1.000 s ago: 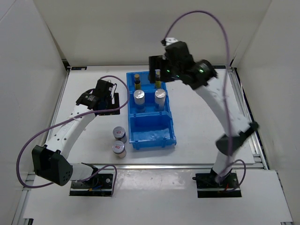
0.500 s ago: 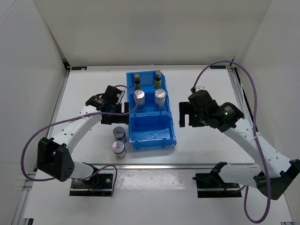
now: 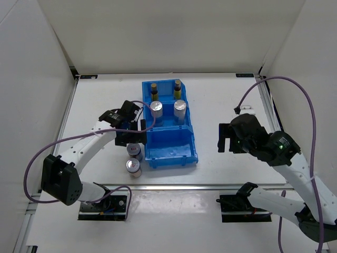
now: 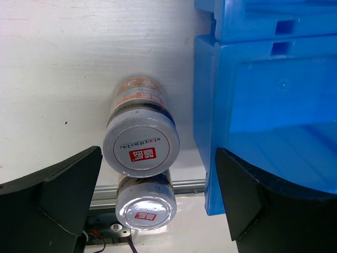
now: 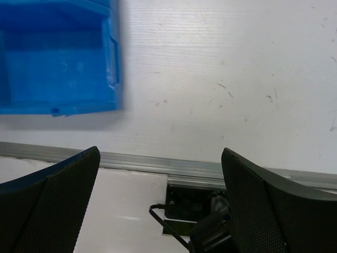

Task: Organize the condiment bottles

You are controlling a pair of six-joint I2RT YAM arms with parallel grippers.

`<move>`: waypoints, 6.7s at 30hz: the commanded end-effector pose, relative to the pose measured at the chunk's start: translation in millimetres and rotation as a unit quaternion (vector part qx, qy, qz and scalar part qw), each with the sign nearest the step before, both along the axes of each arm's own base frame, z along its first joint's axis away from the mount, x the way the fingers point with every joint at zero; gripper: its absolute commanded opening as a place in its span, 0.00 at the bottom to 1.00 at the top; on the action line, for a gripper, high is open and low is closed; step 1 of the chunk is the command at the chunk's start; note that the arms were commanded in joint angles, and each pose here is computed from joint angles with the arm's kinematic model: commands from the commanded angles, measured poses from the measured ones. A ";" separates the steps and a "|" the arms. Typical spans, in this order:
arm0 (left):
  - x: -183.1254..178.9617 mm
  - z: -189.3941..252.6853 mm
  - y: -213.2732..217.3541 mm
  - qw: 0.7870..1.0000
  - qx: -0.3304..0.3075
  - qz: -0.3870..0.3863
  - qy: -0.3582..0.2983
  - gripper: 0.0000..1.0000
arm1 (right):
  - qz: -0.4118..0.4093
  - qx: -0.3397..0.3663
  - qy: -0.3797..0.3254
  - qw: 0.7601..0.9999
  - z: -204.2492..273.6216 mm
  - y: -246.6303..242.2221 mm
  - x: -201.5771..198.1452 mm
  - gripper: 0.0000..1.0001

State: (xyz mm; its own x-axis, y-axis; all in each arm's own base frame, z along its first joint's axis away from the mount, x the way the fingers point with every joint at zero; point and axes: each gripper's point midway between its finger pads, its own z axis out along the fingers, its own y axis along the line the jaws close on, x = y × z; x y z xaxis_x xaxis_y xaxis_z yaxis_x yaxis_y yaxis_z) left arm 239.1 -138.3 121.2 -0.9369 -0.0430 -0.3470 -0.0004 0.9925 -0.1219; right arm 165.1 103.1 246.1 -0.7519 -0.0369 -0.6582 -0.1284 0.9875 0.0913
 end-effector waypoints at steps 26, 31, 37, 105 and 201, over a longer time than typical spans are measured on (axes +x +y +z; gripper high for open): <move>-14.0 -40.1 17.8 0.995 0.043 0.069 0.050 1.00 | -0.011 -0.045 0.007 0.999 -18.7 -14.1 -0.2 0.99; -12.4 -36.2 19.6 0.996 0.038 0.073 0.043 0.89 | -0.007 -0.048 0.006 0.999 -18.7 -14.5 -0.1 0.99; 5.5 19.6 21.0 0.996 0.019 0.084 -0.036 0.57 | -0.007 -0.051 0.010 0.999 -21.7 -15.1 -0.8 0.99; 30.9 174.1 -145.6 0.969 -0.017 -0.089 -0.231 1.00 | -0.056 -0.063 -0.114 0.990 9.9 -60.4 3.6 0.99; 13.5 5.5 -131.7 0.992 0.013 -0.115 -0.048 1.00 | -0.046 -0.067 -0.104 0.991 4.5 -53.2 7.6 0.99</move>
State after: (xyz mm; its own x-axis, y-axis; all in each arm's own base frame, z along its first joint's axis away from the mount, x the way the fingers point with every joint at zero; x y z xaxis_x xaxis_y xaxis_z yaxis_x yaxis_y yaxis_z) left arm 243.0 -258.0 101.2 -0.9128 0.1892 -0.3619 0.2130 0.9767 -0.0266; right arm 167.8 48.4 246.6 -0.6248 -0.0874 -0.7759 -0.0506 0.9962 -0.0715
